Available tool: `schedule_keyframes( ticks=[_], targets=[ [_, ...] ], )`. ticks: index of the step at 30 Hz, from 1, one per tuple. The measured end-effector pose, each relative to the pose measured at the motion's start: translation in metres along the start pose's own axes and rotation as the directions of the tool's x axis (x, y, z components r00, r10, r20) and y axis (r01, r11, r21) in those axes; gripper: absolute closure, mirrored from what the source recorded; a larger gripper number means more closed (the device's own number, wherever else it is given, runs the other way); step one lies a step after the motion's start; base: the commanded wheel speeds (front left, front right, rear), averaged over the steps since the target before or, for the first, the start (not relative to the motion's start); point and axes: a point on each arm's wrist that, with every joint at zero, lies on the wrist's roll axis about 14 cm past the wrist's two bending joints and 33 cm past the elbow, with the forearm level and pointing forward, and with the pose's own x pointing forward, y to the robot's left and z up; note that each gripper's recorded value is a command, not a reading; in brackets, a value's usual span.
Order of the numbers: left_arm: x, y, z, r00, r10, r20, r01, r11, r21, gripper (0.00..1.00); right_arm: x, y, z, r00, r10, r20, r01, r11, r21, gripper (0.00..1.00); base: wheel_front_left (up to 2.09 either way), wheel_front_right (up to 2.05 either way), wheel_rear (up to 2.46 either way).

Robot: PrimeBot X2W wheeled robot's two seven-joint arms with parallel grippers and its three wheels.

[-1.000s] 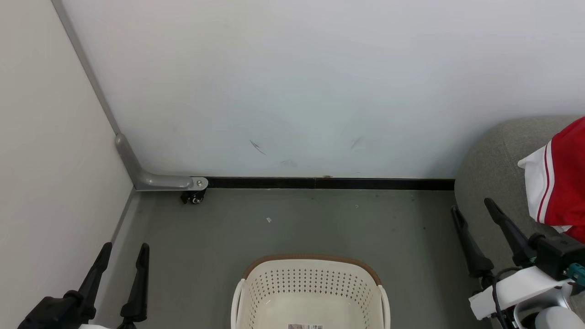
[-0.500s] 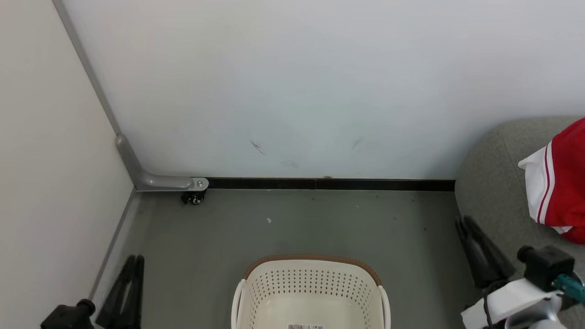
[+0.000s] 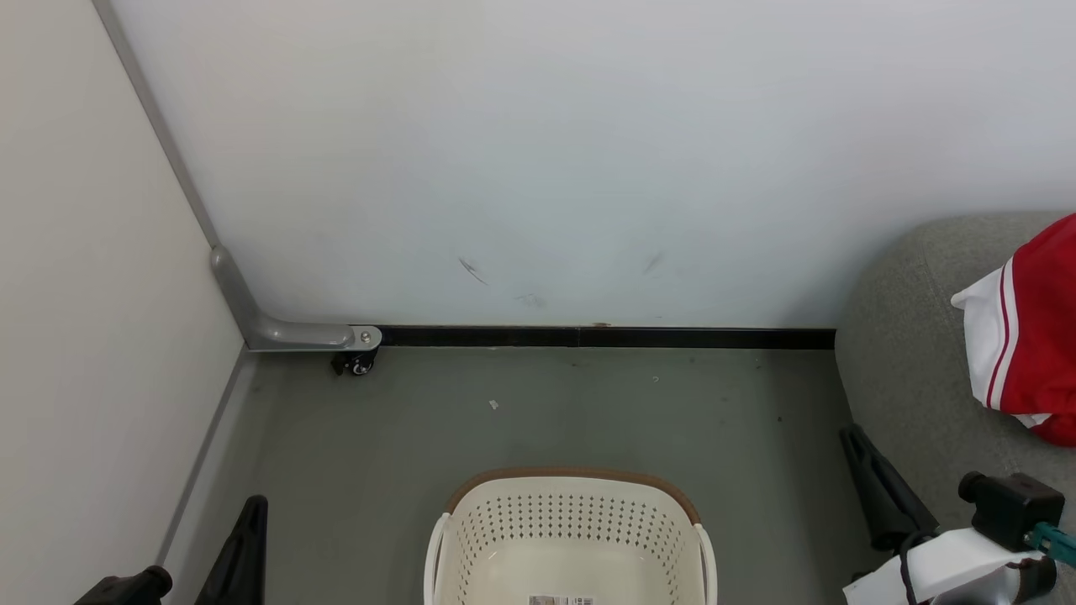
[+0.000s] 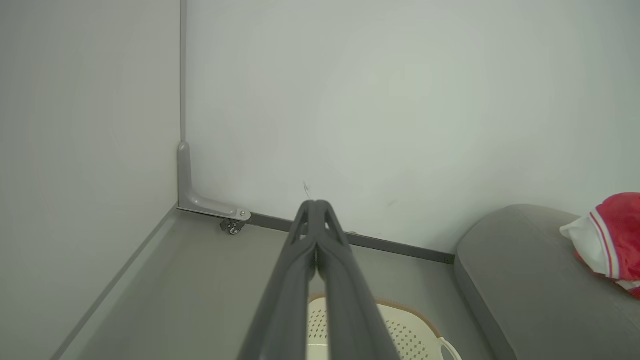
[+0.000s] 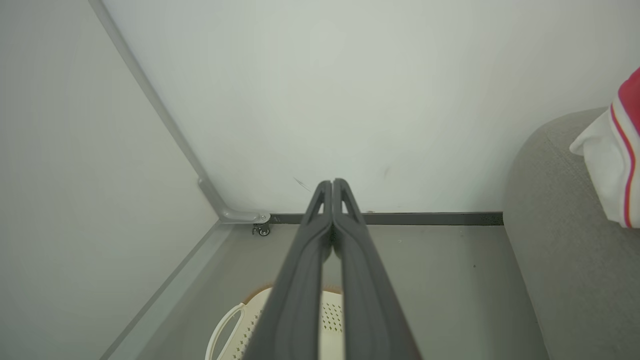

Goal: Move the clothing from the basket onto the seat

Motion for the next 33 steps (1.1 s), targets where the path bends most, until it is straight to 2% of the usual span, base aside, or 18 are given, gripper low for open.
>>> schedule_keyframes(
  ticks=[9, 18, 27, 33],
  targets=[
    [0.004, 0.003, -0.007, 0.999, 0.025, -0.035, -0.029, 0.993, -0.117, 1.00, -0.002, -0.012, -0.002, 0.998, -0.061, -0.013, 0.062, 0.986, 0.156, 1.00, 0.00, 0.00, 0.00],
    [0.010, 0.006, -0.014, 0.997, 0.037, -0.069, -0.052, 0.974, -0.222, 1.00, -0.005, -0.025, -0.008, 0.992, -0.117, -0.042, 0.124, 0.952, 0.280, 1.00, 0.00, 0.00, 0.00],
    [0.014, 0.006, -0.021, 0.994, 0.041, -0.105, -0.073, 0.943, -0.324, 1.00, -0.008, -0.036, -0.012, 0.985, -0.159, -0.069, 0.174, 0.900, 0.400, 1.00, 0.00, 0.00, 0.00],
    [0.019, 0.004, -0.022, 0.993, 0.037, -0.116, -0.082, 0.907, -0.413, 1.00, -0.011, -0.044, -0.016, 0.978, -0.192, -0.086, 0.209, 0.845, 0.492, 1.00, 0.00, 0.00, 0.00]
  ],
)
